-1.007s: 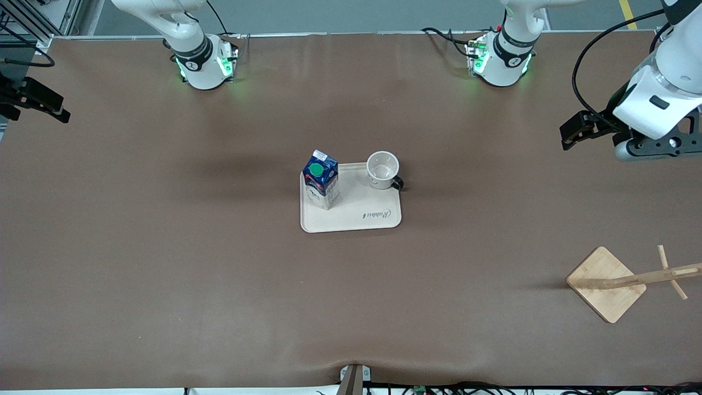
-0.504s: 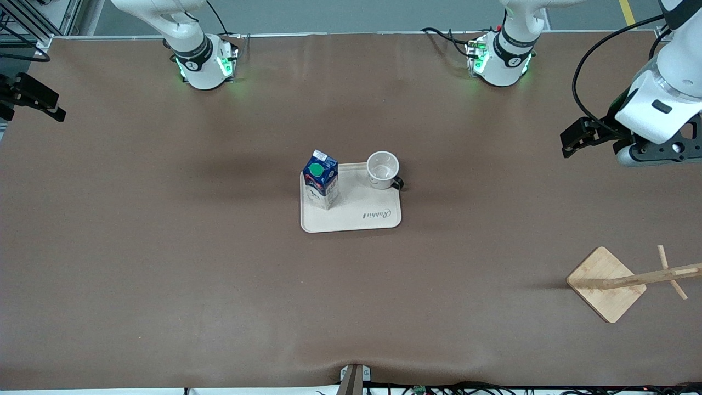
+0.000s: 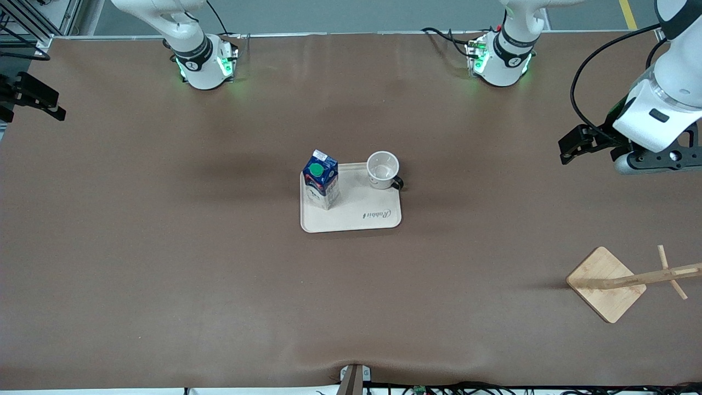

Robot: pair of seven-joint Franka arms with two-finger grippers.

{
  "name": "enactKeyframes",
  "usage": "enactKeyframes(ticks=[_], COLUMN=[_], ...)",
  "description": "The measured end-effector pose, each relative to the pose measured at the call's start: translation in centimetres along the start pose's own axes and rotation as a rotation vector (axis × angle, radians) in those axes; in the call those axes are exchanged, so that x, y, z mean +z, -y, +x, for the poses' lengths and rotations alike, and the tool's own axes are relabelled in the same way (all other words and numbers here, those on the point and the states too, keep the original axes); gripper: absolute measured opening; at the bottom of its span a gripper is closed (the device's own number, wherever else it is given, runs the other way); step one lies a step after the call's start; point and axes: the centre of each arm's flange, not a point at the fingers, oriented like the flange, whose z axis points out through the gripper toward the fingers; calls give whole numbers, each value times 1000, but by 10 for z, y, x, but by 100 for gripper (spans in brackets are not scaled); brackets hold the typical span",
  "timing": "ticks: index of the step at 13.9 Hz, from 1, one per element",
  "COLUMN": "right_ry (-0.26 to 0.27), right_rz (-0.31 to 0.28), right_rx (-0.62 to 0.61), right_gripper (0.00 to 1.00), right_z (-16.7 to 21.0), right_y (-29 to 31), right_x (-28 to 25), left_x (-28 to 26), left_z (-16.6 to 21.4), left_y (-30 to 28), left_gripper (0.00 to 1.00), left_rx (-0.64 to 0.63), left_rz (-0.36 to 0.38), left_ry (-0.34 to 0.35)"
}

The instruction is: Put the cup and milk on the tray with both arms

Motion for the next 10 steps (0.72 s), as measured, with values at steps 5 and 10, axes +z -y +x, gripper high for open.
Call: enactKeyframes(ticks=[5, 10], right_ry=[1, 2], right_rz=[3, 3], right_rx=[2, 2], right_gripper=[100, 100], right_z=[0, 0], right_y=[-1, -1], right_x=[0, 1], left_x=[2, -6], left_z=[-17, -25], left_y=[8, 32], left_gripper=[100, 100], left_rx=[-16, -60], left_rz=[9, 16], left_ry=[-43, -66])
